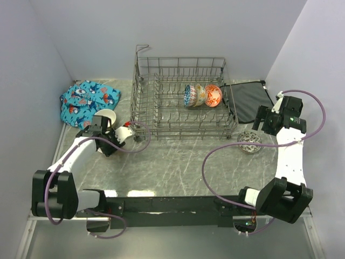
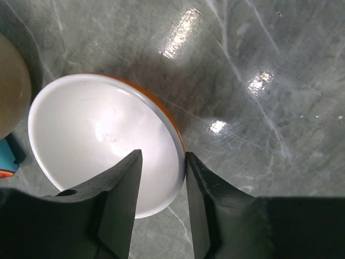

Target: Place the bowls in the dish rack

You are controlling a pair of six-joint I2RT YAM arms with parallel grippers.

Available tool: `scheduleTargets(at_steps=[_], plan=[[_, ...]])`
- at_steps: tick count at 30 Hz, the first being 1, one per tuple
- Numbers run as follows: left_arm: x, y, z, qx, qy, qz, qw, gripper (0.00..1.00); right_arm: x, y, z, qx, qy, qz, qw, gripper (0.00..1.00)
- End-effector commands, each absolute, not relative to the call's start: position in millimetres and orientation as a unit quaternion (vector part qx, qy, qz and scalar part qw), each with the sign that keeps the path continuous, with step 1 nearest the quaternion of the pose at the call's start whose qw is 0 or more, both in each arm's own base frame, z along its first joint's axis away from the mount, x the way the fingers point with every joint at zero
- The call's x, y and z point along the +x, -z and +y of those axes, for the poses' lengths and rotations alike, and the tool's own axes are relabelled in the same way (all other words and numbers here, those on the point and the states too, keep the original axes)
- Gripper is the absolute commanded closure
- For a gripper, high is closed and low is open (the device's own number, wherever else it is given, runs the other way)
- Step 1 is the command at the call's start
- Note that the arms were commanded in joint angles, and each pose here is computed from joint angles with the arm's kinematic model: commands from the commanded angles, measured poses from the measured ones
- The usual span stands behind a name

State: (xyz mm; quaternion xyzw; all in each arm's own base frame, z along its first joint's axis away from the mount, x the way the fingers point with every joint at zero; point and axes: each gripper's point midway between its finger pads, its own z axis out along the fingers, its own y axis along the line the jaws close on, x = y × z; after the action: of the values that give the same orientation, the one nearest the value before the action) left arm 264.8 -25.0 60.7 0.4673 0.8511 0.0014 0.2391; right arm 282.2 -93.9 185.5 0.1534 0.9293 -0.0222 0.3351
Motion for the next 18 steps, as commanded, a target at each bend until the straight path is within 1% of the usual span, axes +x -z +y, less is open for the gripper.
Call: scheduleTargets(at_steps=[1,8,11,12,14,15,17,18], plan=[[262.4,-57.3,-23.3,0.469,-0.004,0.850,0.240,0.57,288.6,-197.6,-96.6,0.154,0.028,0.923,0.350,0.03],[259.4,-44.3,-21.1,0.464,-0.006,0.854,0.233,0.57,290.9,-199.0,-97.6,0.154,0.029,0.923,0.351,0.03],[261.2,-40.3,-20.7,0.459,-0.007,0.858,0.231,0.60,292.1,-200.1,-97.3,0.153,0.028,0.924,0.350,0.03],[261.3,-40.0,-20.9,0.456,-0.006,0.859,0.232,0.63,292.0,-200.9,-96.9,0.152,0.027,0.923,0.351,0.04],[262.9,-43.6,-22.1,0.451,-0.006,0.860,0.238,0.72,292.1,-201.6,-97.2,0.153,0.028,0.923,0.352,0.04],[262.8,-46.2,-21.9,0.447,-0.007,0.861,0.241,0.82,291.0,-200.1,-96.7,0.154,0.027,0.923,0.351,0.04],[268.3,-60.5,-22.4,0.438,-0.015,0.860,0.262,0.91,290.7,-198.2,-95.0,0.155,0.023,0.923,0.351,0.04],[263.6,-64.4,-23.1,0.438,-0.009,0.861,0.258,0.97,289.3,-195.2,-94.1,0.156,0.021,0.924,0.348,0.04]])
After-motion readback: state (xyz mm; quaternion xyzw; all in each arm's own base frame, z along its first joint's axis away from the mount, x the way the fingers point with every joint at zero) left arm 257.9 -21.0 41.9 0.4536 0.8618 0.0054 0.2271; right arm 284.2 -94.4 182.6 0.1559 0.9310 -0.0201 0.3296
